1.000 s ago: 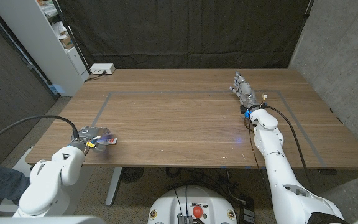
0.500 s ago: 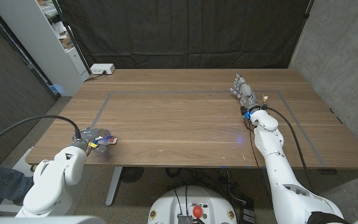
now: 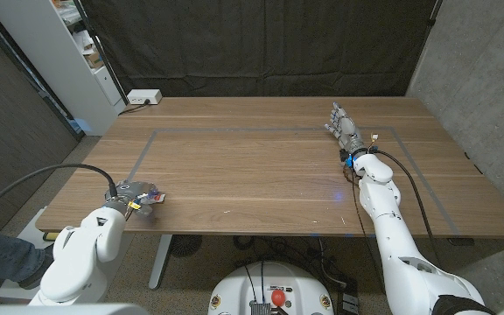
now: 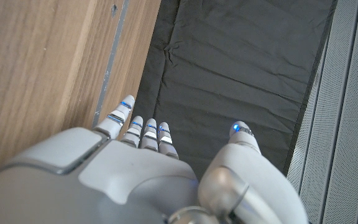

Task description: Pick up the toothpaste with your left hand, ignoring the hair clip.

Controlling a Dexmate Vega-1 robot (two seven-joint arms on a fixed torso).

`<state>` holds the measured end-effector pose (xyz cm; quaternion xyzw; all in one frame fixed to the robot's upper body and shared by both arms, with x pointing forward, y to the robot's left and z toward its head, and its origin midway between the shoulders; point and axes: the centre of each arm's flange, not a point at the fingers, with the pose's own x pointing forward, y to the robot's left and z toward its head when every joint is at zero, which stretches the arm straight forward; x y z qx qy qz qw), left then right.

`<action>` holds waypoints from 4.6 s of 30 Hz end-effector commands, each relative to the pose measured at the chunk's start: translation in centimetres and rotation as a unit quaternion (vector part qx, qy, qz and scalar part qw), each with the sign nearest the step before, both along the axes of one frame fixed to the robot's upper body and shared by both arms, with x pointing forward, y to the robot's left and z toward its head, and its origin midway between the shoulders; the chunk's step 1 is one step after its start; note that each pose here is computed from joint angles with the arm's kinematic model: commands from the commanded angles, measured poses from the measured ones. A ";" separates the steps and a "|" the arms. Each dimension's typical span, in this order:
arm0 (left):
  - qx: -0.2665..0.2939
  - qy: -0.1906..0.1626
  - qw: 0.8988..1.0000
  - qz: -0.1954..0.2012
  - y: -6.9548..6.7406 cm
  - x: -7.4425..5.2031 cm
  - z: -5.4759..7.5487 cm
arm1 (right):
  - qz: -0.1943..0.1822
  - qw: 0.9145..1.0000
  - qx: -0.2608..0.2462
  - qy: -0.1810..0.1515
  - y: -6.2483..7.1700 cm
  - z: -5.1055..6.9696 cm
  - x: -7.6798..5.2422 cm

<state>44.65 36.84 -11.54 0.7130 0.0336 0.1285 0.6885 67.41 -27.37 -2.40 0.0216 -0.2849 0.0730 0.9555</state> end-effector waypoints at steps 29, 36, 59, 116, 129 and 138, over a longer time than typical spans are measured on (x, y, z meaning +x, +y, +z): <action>-0.020 -0.036 0.999 0.018 0.4 -0.5 -2.4 | 0.009 1.000 -0.010 0.013 0.8 -0.3 0.5; -0.020 -0.038 0.999 0.015 0.0 -0.3 -2.7 | 0.012 1.000 -0.013 0.016 0.9 -0.4 0.7; -0.023 -0.047 0.999 0.014 -0.7 0.2 -2.0 | 0.011 1.000 -0.001 0.018 0.2 -1.0 0.8; -0.009 -0.063 0.998 0.004 -0.4 0.7 2.2 | 0.002 1.000 0.011 -0.016 -0.1 0.1 -0.7; -0.004 -0.079 0.997 -0.010 -1.1 0.4 3.6 | 0.007 1.000 0.008 -0.022 -0.1 0.2 -1.1; 0.005 -0.089 0.996 -0.016 -1.3 -0.2 4.4 | 0.008 1.000 0.009 -0.027 0.0 0.3 -1.4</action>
